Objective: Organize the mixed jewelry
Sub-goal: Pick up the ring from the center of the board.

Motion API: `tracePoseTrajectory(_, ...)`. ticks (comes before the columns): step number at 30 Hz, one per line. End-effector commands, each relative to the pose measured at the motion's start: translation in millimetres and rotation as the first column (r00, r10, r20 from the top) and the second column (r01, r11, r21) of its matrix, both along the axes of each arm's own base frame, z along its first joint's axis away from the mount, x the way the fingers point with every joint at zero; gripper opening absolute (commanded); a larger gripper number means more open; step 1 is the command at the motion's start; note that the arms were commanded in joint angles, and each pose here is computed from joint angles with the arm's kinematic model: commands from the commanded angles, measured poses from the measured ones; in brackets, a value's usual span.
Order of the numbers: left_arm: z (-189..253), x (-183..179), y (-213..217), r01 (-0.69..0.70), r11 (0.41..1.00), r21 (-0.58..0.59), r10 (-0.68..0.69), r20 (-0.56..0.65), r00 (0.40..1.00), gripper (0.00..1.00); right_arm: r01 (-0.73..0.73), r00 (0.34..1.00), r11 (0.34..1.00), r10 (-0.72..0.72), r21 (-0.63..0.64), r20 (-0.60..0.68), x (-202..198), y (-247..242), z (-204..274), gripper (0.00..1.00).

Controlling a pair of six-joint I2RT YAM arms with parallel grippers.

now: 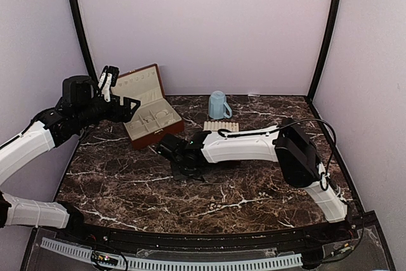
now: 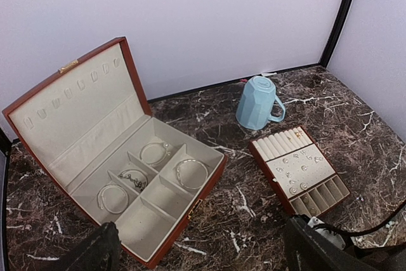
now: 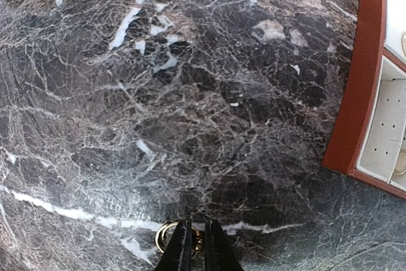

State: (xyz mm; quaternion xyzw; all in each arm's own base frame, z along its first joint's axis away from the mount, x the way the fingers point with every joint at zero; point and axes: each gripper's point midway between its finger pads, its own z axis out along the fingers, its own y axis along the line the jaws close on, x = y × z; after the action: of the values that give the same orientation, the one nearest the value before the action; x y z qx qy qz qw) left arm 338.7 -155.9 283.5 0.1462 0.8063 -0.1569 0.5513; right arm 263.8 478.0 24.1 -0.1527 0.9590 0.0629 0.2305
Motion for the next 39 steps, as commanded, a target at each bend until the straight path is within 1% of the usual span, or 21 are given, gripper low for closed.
tracePoseTrajectory(1, 11.0, -1.8, 0.2, 0.004, 1.000, -0.020, -0.004, 0.026, 1.000, 0.92, -0.012, 1.000, 0.999, 0.011, -0.047, -0.010, -3.1, -2.0, -19.6, 0.09)
tracePoseTrajectory(6, 10.4, -1.6, 0.1, 0.005, 1.000, -0.019, -0.004, 0.025, 1.000, 0.92, -0.004, 1.000, 0.998, 0.003, -0.063, -0.014, -3.9, -5.6, -23.9, 0.08)
tracePoseTrajectory(12, 10.0, -1.6, -0.1, 0.003, 1.000, -0.025, -0.002, 0.020, 1.000, 0.92, 0.009, 1.000, 0.997, -0.009, -0.072, 0.000, -2.4, -9.4, -22.1, 0.04)
tracePoseTrajectory(14, 9.4, -1.8, 0.7, -0.009, 0.999, -0.043, 0.009, 0.007, 1.000, 0.92, 0.015, 1.000, 0.998, -0.015, -0.065, 0.008, 0.0, -10.1, -17.5, 0.02)
tracePoseTrajectory(17, 2.3, -5.2, -1.7, -0.026, 0.992, -0.126, 0.020, -0.049, 0.999, 0.92, 0.026, 0.999, 0.999, -0.026, -0.029, 0.025, 4.5, -10.1, -6.2, 0.00)
tracePoseTrajectory(22, -35.7, -20.6, -11.0, -0.036, 0.965, -0.258, -0.016, -0.199, 0.980, 0.87, 0.026, 0.997, 0.995, -0.033, 0.092, 0.072, 13.2, -12.4, 25.8, 0.00)
tracePoseTrajectory(23, -45.8, -23.7, -12.7, -0.050, 0.956, -0.290, -0.021, -0.235, 0.972, 0.86, 0.013, 0.996, 0.991, -0.025, 0.135, 0.091, 15.1, -9.1, 34.2, 0.00)
tracePoseTrajectory(26, -60.9, -34.8, -25.4, -0.032, 0.929, -0.370, -0.089, -0.305, 0.948, 0.84, -0.022, 0.992, 0.980, -0.003, 0.199, 0.123, 17.0, -13.3, 46.6, 0.00)
tracePoseTrajectory(29, -75.7, -45.9, -42.7, -0.016, 0.901, -0.434, -0.161, -0.368, 0.916, 0.83, -0.055, 0.988, 0.972, 0.020, 0.227, 0.156, 18.1, -20.5, 54.8, 0.00)
tracePoseTrajectory(34, -95.6, -65.3, -87.8, 0.069, 0.887, -0.457, -0.294, -0.442, 0.847, 0.82, -0.138, 0.972, 0.963, 0.085, 0.234, 0.221, 14.5, -29.2, 64.2, 0.00)
tracePoseTrajectory(37, -108.7, -73.2, -109.1, 0.094, 0.867, -0.489, -0.362, -0.490, 0.793, 0.78, -0.179, 0.959, 0.952, 0.112, 0.248, 0.262, 11.6, -33.4, 74.4, 0.00)
tracePoseTrajectory(39, -114.9, -78.9, -120.7, 0.107, 0.854, -0.509, -0.396, -0.503, 0.768, 0.76, -0.208, 0.949, 0.942, 0.129, 0.263, 0.288, 8.9, -35.7, 83.7, 0.00)
